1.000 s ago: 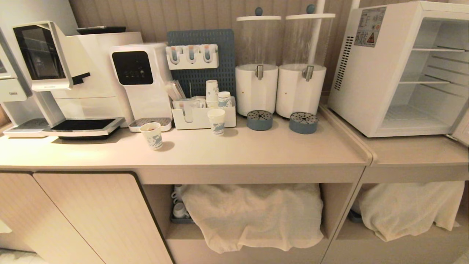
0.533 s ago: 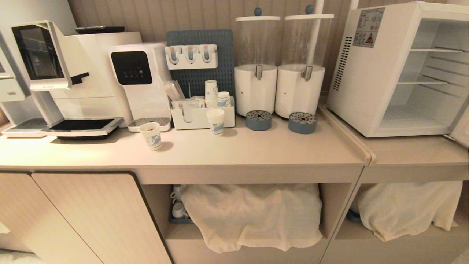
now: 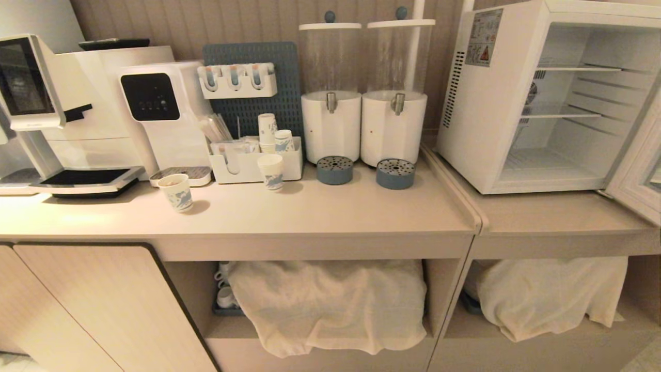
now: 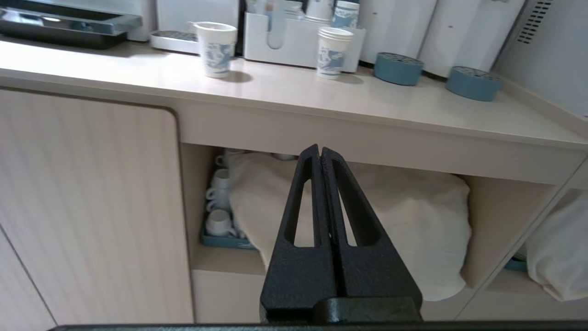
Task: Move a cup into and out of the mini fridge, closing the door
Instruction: Put the ceramic cup in the freezer
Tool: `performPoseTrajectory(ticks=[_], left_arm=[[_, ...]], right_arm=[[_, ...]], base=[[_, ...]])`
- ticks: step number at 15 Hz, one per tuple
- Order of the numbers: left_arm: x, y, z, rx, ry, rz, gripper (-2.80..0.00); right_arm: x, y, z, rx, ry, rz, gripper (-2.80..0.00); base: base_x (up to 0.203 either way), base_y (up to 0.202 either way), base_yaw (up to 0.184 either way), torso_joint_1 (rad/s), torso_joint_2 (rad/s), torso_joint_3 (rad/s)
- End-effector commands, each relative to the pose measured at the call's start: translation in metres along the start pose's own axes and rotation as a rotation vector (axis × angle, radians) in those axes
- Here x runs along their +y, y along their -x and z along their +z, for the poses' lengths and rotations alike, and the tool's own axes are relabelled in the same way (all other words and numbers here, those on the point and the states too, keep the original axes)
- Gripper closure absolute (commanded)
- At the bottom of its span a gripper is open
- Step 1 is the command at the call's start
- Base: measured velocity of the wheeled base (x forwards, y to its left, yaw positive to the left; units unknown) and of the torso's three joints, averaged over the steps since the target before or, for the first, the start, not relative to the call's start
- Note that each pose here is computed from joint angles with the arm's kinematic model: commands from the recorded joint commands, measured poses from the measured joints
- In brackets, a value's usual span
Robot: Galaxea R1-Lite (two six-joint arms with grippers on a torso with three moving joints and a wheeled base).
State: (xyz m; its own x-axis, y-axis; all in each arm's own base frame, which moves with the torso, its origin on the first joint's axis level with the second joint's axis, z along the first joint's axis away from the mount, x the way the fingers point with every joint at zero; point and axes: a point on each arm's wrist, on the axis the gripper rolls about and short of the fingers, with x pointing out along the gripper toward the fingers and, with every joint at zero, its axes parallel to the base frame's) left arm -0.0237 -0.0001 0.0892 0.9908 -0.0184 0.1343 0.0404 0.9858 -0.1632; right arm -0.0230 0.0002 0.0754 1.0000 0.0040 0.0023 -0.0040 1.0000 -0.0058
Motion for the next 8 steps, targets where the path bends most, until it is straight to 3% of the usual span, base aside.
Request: performPoseTrajectory(ticks=[1, 8], left_arm=[[0.0019, -0.0015, -0.0112, 0.033, 0.002, 0.006, 0.0], [0.0019, -0.0015, -0.0112, 0.033, 0.002, 0.006, 0.0]], right_arm=[[0.0, -0.0003, -0.0004, 0.004, 0.002, 0.001, 0.0], [0.0, -0.0003, -0.0002, 0.003, 0.002, 0.001, 0.0]], base=[[0.0, -0.197, 0.002, 0.006, 0.0, 0.006], [0.0, -0.194, 0.0, 0.002, 0.0, 0.002]])
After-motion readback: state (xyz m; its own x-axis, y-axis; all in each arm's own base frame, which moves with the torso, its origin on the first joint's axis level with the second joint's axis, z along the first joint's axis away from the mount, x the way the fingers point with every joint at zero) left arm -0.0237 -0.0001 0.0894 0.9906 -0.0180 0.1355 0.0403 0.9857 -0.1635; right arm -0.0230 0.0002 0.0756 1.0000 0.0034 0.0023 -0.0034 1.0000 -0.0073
